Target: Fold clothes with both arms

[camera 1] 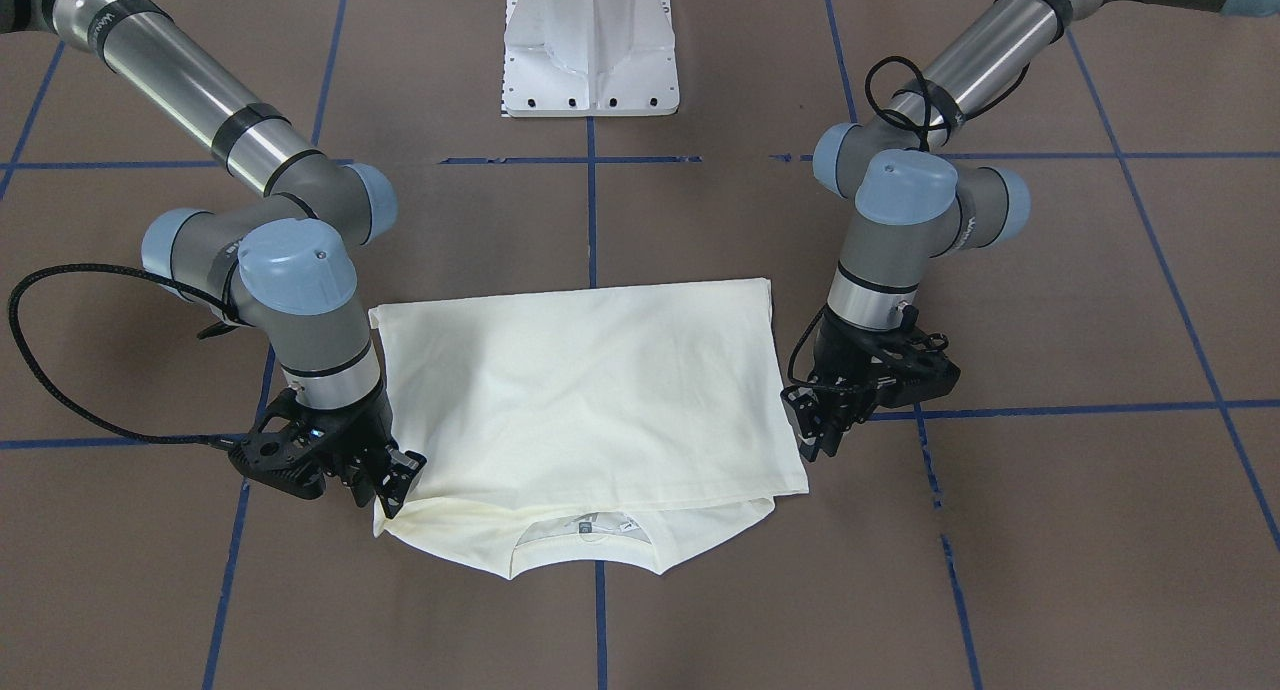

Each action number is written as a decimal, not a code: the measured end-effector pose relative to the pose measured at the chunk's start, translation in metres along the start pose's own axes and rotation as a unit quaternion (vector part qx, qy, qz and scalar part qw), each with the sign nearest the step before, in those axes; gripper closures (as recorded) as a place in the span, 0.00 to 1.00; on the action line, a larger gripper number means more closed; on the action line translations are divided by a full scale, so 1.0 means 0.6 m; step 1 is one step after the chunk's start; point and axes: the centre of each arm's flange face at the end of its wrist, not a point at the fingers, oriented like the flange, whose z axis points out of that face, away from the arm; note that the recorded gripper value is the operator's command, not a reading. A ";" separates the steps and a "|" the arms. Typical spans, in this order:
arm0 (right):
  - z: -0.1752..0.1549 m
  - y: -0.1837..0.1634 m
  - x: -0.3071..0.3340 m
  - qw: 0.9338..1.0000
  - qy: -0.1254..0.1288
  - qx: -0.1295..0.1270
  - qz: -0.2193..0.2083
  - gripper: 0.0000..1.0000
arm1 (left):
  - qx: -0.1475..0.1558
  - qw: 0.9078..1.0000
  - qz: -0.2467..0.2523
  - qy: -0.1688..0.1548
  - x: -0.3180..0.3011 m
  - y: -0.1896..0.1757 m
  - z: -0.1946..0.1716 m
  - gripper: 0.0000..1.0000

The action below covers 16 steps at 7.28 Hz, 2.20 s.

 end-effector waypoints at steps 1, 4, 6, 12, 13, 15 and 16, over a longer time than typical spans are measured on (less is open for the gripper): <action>-0.037 0.015 0.019 1.000 -0.020 -0.014 0.004 0.44 | 0.005 1.000 0.008 0.014 0.004 -0.011 -0.014 0.61; -0.125 0.111 0.091 0.993 -0.052 -0.065 0.078 0.36 | 0.009 0.999 0.013 0.032 0.014 -0.018 -0.038 0.57; -0.139 0.158 0.146 0.991 -0.042 -0.084 0.097 0.29 | 0.010 0.999 0.014 0.036 0.017 -0.018 -0.046 0.53; -0.115 0.227 0.196 0.990 -0.012 -0.107 0.086 0.38 | 0.014 0.999 0.012 0.042 0.025 -0.017 -0.055 0.52; -0.113 0.235 0.196 0.990 -0.011 -0.110 0.086 0.48 | 0.015 0.999 0.012 0.045 0.028 -0.018 -0.060 0.52; -0.110 0.250 0.199 0.989 -0.006 -0.117 0.093 1.00 | 0.016 0.999 0.012 0.048 0.032 -0.019 -0.065 0.52; -0.108 0.254 0.205 0.989 -0.003 -0.118 0.094 1.00 | 0.016 0.999 0.012 0.048 0.033 -0.019 -0.067 0.52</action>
